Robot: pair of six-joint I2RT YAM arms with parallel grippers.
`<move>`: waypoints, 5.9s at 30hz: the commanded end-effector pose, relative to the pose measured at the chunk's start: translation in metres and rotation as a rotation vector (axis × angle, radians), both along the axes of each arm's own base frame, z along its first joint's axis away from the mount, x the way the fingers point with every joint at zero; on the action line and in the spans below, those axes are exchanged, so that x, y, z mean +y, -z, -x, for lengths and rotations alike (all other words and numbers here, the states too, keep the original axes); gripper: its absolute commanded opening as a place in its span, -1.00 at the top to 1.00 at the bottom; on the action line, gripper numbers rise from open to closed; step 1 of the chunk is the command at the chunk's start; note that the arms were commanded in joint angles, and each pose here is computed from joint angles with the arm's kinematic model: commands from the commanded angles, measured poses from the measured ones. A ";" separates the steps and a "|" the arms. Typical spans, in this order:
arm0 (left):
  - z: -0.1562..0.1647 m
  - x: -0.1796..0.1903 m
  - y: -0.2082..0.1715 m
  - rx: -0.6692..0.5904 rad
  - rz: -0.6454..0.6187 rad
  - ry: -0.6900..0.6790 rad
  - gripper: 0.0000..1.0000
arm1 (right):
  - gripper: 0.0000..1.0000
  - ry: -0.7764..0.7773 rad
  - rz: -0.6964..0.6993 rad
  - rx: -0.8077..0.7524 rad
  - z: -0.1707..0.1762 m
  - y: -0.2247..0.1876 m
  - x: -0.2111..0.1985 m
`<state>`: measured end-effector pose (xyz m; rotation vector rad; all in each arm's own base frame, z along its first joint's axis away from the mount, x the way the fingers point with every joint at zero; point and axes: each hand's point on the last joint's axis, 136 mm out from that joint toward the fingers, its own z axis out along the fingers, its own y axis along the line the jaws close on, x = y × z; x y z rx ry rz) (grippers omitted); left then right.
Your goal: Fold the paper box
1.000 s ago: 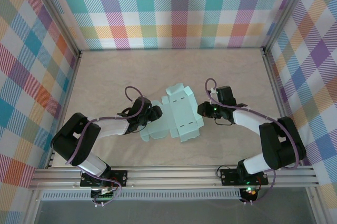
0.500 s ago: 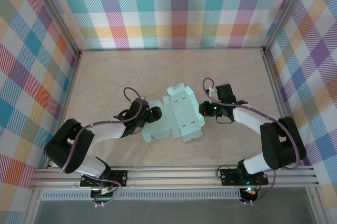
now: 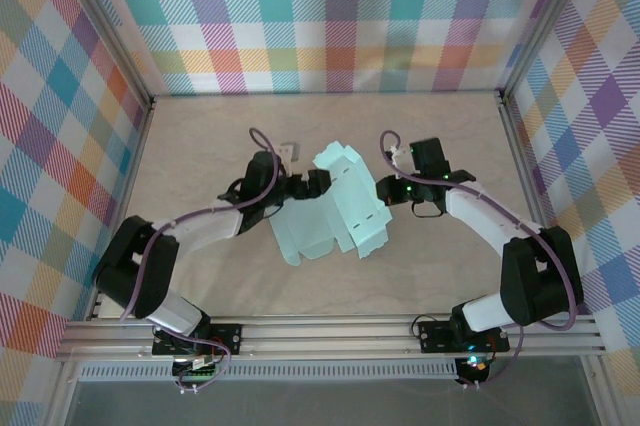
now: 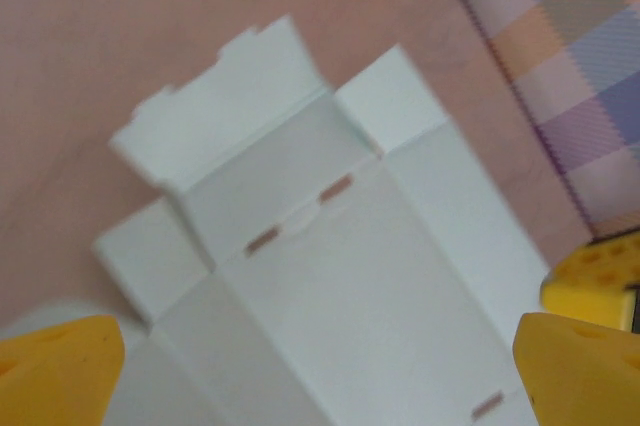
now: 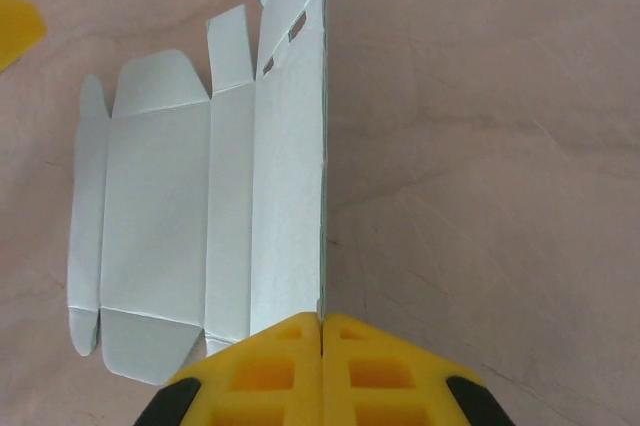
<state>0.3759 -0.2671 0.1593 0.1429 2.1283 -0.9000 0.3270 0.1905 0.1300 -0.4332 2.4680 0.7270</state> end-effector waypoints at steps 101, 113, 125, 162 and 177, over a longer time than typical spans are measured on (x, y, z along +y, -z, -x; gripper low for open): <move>-0.038 -0.007 -0.004 -0.155 0.065 0.480 0.20 | 1.00 -0.339 -0.103 0.115 0.017 -0.002 0.050; -0.013 -0.019 -0.004 -0.119 0.070 0.526 0.18 | 1.00 -0.274 -0.107 0.133 0.007 0.000 0.047; 0.006 -0.044 0.000 -0.068 0.102 0.621 0.17 | 1.00 -0.273 -0.110 0.134 0.008 0.000 0.047; -0.012 -0.092 0.025 0.040 0.208 0.452 0.08 | 1.00 -0.250 0.004 0.097 0.007 0.016 0.054; -0.027 0.006 -0.009 -0.080 0.114 0.173 -0.26 | 1.00 -0.182 0.143 0.029 -0.003 0.025 0.019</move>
